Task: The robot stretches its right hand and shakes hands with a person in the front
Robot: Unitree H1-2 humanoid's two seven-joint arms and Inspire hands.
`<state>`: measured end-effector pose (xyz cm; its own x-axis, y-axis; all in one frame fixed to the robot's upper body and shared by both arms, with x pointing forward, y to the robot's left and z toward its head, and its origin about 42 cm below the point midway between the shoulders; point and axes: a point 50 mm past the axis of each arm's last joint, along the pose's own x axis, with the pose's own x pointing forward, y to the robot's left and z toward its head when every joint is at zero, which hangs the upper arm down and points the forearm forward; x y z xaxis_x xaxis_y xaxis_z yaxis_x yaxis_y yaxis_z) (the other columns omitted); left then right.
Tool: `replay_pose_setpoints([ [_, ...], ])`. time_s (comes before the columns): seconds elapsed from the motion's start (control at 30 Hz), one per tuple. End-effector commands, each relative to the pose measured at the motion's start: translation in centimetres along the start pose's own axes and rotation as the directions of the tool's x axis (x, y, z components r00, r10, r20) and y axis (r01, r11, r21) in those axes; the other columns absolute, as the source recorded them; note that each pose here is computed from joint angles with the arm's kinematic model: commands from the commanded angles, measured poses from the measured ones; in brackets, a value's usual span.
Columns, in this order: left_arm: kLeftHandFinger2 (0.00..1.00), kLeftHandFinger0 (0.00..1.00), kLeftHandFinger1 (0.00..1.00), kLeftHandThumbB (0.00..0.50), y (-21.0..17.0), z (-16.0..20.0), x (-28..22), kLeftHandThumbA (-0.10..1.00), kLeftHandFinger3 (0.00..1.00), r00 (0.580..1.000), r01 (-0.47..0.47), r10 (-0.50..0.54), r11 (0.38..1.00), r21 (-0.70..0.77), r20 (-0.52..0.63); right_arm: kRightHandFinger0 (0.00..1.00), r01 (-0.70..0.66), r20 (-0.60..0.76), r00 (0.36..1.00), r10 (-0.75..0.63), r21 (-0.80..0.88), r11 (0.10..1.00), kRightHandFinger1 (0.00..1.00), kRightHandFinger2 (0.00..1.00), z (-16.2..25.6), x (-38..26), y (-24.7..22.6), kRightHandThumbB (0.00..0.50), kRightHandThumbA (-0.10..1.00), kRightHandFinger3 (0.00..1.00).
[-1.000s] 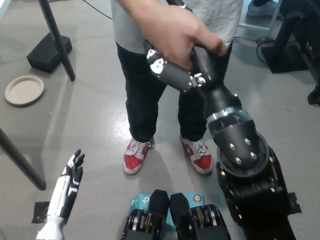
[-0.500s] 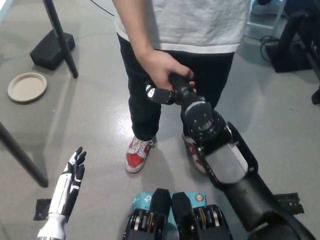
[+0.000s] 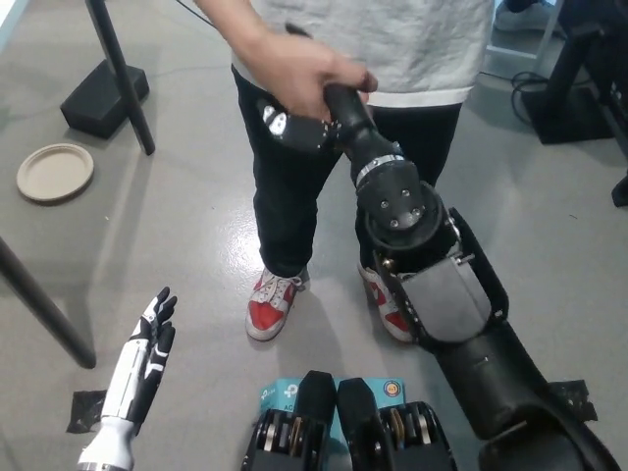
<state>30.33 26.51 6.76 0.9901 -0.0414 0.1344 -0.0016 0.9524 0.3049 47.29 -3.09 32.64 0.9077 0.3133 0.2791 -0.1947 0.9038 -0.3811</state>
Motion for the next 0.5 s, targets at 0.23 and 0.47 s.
replay_pose_setpoints([
  [0.23, 1.0, 1.0, 1.0, 0.054, 1.1, 1.3, 1.3, 1.0, 1.0, 0.998, 0.002, -0.004, 0.999, 0.039, 0.055, 1.0, 0.139, 0.695, 0.691, -0.2, 0.143, 0.98, 1.0, 1.0, 19.9, -16.3, -5.7, 0.255, 0.46, 1.0],
  [0.47, 1.0, 1.0, 1.0, 0.058, 1.0, 1.2, 1.5, 1.0, 1.0, 0.998, 0.01, -0.012, 0.999, 0.035, 0.057, 1.0, 0.181, 0.63, 0.752, -0.194, 0.086, 0.98, 1.0, 1.0, 17.8, -14.9, -5.7, 0.229, 0.41, 1.0],
])
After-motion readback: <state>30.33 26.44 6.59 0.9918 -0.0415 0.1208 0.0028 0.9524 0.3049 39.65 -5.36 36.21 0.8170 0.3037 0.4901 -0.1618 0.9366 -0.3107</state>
